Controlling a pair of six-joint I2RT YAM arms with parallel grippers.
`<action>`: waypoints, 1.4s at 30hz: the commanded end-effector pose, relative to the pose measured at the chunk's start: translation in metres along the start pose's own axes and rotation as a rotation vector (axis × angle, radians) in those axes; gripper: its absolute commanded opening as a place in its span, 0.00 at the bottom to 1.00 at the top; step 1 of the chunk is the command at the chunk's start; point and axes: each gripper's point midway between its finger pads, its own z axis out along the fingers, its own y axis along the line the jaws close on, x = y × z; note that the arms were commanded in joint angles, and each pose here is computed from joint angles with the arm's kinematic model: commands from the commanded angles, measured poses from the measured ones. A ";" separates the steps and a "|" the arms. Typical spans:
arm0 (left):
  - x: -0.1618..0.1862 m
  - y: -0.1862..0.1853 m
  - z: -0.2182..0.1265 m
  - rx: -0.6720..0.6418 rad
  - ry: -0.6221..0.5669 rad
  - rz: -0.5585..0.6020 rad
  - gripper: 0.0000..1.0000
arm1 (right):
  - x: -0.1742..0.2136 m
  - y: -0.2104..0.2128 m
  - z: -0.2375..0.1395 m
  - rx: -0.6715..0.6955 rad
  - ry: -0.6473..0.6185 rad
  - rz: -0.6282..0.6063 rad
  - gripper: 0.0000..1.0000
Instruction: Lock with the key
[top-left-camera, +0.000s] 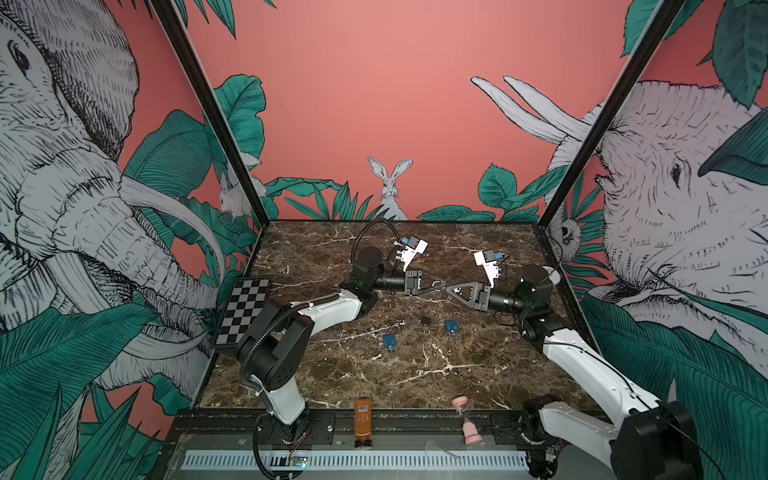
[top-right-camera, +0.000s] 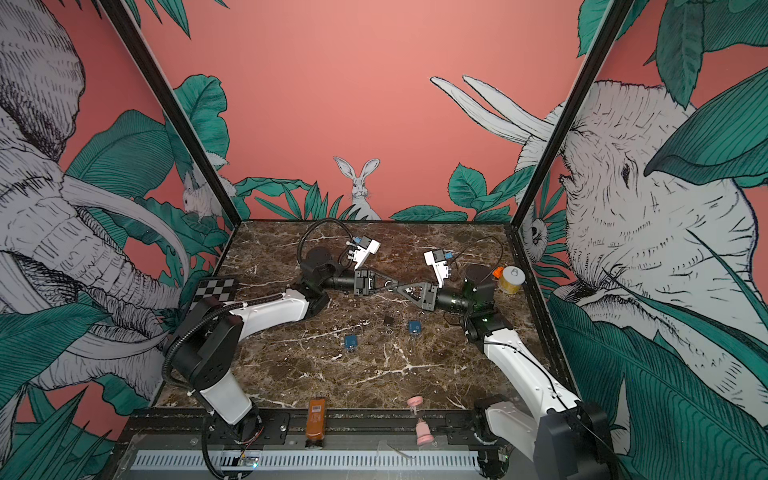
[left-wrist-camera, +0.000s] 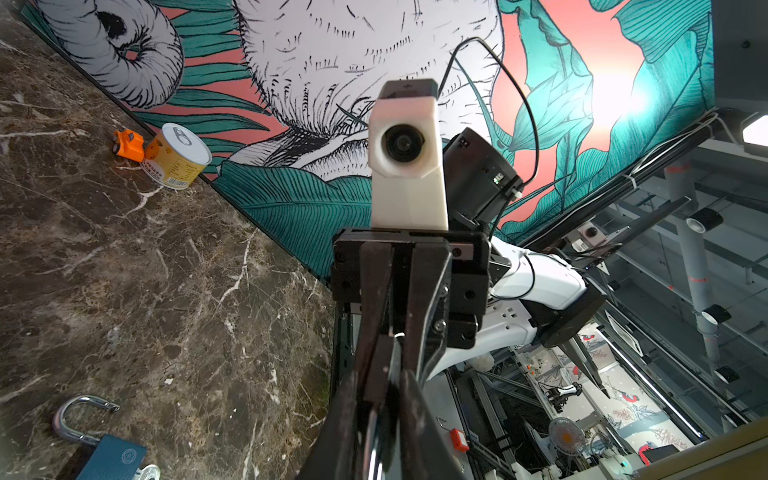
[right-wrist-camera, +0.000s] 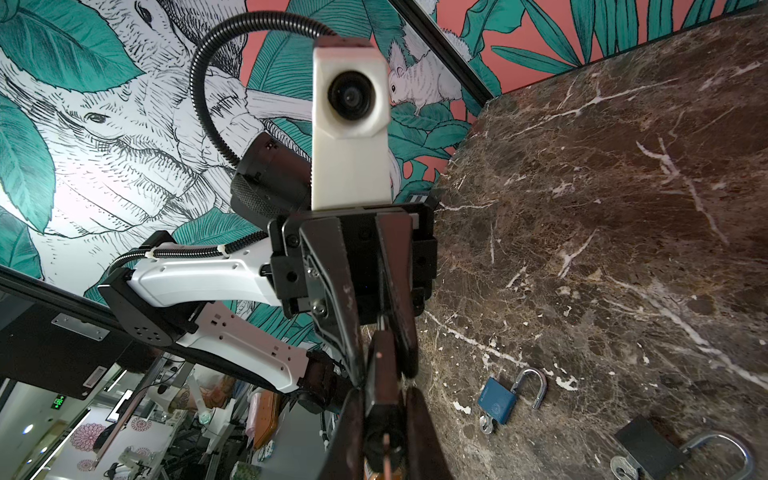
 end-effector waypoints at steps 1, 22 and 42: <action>-0.001 -0.027 -0.002 0.042 0.010 0.065 0.21 | -0.012 0.012 -0.003 -0.010 -0.030 -0.082 0.00; 0.006 -0.032 -0.004 0.068 0.033 0.066 0.27 | -0.015 0.009 -0.003 0.011 -0.038 -0.091 0.00; 0.002 -0.025 -0.002 0.043 0.025 0.059 0.22 | -0.009 0.006 -0.001 -0.009 -0.021 -0.068 0.00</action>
